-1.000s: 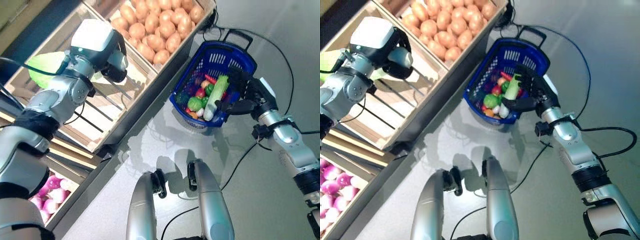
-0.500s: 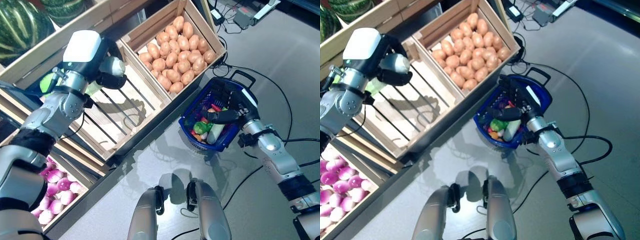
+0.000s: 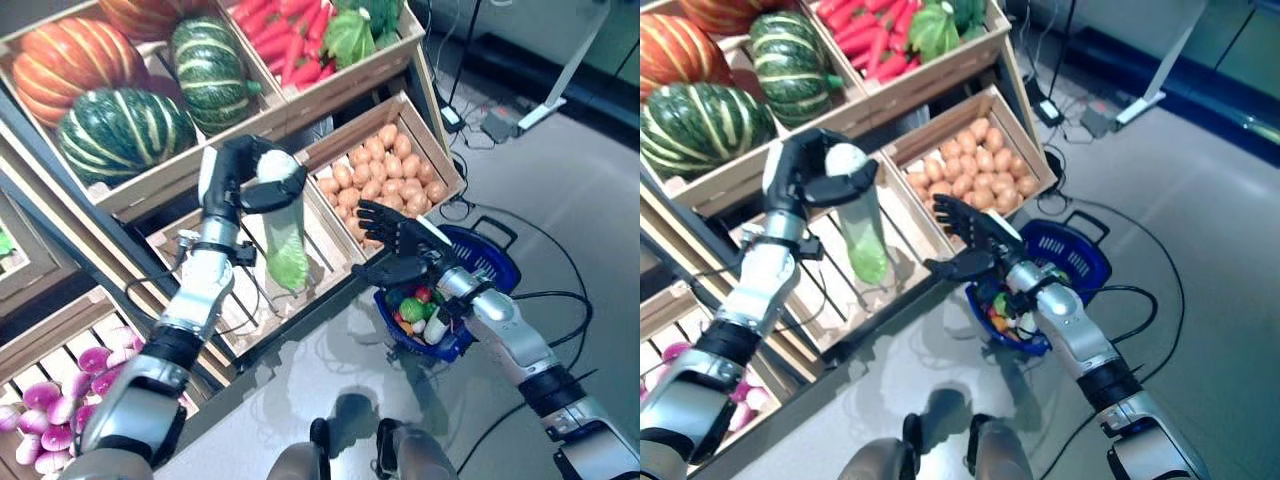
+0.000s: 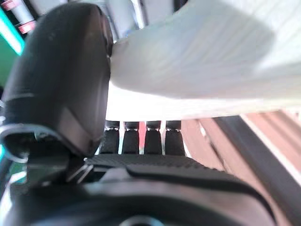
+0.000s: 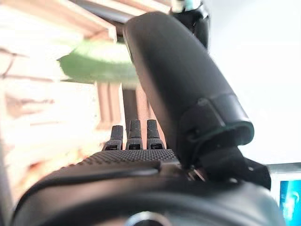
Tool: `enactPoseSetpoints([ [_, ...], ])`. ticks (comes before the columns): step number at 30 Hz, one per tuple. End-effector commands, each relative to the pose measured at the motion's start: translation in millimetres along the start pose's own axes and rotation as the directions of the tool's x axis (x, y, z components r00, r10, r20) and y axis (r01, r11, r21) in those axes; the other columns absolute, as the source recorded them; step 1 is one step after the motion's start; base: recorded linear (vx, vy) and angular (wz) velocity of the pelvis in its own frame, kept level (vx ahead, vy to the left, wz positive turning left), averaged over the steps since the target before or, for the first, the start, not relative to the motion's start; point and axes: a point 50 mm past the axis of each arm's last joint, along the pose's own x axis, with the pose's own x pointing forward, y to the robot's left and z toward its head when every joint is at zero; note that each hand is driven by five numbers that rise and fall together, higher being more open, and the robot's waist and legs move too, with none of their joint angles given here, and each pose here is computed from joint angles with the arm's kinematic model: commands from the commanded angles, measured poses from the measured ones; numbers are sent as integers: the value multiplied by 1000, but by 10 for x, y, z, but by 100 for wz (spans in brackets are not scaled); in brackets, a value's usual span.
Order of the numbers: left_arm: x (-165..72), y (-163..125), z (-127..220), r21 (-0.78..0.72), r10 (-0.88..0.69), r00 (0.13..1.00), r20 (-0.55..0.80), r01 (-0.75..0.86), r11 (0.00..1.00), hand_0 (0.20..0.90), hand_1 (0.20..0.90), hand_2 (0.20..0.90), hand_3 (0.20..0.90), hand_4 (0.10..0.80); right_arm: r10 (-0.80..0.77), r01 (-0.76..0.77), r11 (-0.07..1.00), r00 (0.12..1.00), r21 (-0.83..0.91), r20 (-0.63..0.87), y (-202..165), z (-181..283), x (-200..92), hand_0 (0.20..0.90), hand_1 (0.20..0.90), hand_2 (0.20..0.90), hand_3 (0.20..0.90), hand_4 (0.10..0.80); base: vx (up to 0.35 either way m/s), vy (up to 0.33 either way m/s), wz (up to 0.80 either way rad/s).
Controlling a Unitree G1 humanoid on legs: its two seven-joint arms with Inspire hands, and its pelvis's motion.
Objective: Put vegetables into the basket
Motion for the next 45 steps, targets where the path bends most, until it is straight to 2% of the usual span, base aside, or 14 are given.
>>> enactPoseSetpoints([
  [1, 24, -19, 358, -147, 7, 974, 227, 27, 989, 300, 300, 300, 300, 400, 88, -108, 984, 987, 142, 138, 236, 188, 218, 900, 900, 900, 900, 800, 41, -24, 14],
  [5, -41, -275, 306, -252, -55, 978, 200, 105, 962, 300, 300, 300, 300, 400, 88, -115, 975, 986, 190, 144, 327, 199, 315, 900, 900, 900, 900, 800, 14, -22, 11],
  [9, -84, -437, 282, -268, -110, 975, 193, 160, 950, 300, 300, 300, 300, 400, 82, -114, 969, 985, 218, 152, 361, 235, 378, 900, 900, 900, 900, 800, 6, -21, 15],
  [18, -220, -727, 201, -288, -251, 953, 167, 291, 913, 300, 300, 300, 300, 400, 108, -163, 899, 982, 407, 153, 473, 299, 435, 900, 900, 900, 900, 800, -5, -5, 10],
  [28, -264, -917, 259, -374, -296, 936, 191, 348, 859, 300, 300, 300, 300, 400, -9, 27, 951, 998, 307, -62, 400, 135, 518, 900, 900, 900, 900, 800, -1, 0, 1],
  [33, -251, -1006, 305, -427, -301, 930, 210, 364, 828, 300, 300, 300, 300, 400, -68, 113, 952, 984, 286, -164, 420, 27, 598, 900, 900, 900, 900, 800, 0, 0, 0],
  [37, -285, -1088, 337, -461, -315, 923, 223, 384, 800, 300, 300, 300, 300, 400, -149, 195, 960, 963, 200, -223, 404, -44, 643, 900, 900, 900, 900, 800, 0, 0, 0],
  [45, -310, -1210, 413, -463, -362, 896, 257, 443, 768, 300, 300, 300, 300, 400, -75, 115, 988, 945, 108, -319, 558, -171, 714, 900, 900, 900, 900, 800, 3, 3, 1],
])
